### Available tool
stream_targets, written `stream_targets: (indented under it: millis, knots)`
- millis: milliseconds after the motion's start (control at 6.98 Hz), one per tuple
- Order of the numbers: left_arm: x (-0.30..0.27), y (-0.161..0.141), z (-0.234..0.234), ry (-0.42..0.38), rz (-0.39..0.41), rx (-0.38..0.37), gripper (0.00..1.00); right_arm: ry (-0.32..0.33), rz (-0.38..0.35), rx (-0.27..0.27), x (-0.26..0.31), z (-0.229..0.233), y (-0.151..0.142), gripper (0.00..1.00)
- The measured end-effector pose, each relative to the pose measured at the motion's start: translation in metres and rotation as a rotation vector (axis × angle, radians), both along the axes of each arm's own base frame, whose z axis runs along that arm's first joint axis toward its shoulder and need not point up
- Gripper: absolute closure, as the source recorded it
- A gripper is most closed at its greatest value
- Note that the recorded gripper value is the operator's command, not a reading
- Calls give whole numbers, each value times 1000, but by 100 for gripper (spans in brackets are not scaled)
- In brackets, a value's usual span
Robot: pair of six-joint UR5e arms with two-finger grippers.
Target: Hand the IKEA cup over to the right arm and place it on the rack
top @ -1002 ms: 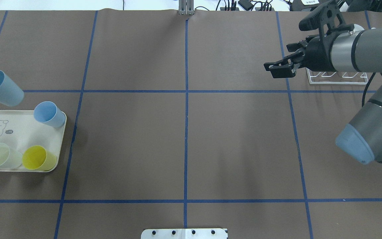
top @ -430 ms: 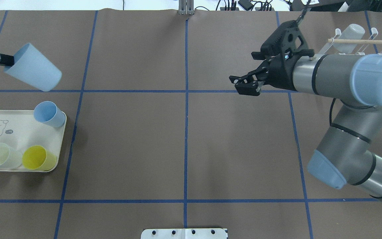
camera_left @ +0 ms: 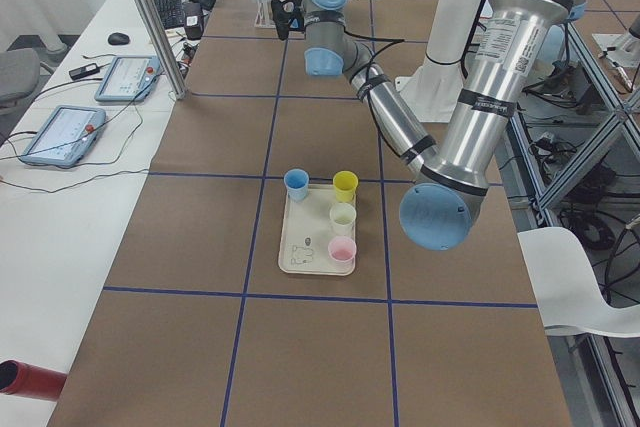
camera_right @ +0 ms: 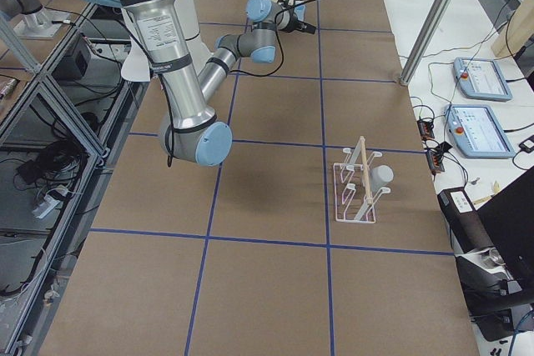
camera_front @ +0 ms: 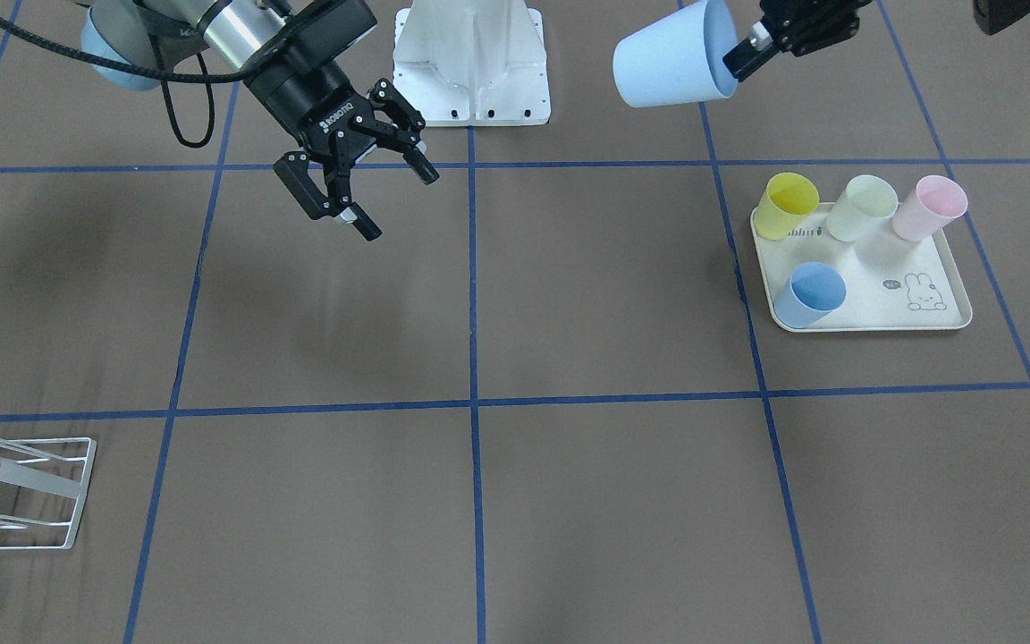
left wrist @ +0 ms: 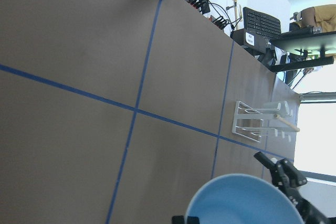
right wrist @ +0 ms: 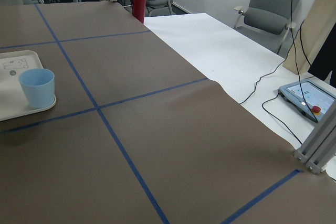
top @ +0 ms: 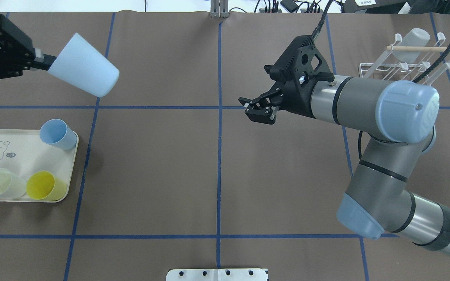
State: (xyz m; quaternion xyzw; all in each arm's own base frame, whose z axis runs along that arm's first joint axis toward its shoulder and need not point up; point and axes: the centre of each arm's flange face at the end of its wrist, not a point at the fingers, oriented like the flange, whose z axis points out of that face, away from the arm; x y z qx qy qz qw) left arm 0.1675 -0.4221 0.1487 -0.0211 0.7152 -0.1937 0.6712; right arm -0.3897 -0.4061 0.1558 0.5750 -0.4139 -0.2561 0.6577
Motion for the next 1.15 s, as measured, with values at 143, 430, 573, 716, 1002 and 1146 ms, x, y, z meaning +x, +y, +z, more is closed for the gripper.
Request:
stream_targets:
  millis: [143,430,573,716,1002,1146]
  knots:
    - [21,0,-14,37,-9,-54,100,0,-3,47,-3,-8,4,0]
    - [69,3,-30,74,-20,-101,100,-15,-10,114,-3,-16,11,0]
    - [88,7,-33,82,-13,-109,100,-33,-15,135,-3,-19,15,0]
    - [101,11,-36,85,-5,-112,100,-52,-21,149,-3,-21,19,0]
    - [120,14,-42,92,-1,-112,100,-63,-27,176,-3,-25,25,0]
    - [125,15,-44,93,-2,-112,100,-63,-30,191,-4,-26,27,0]
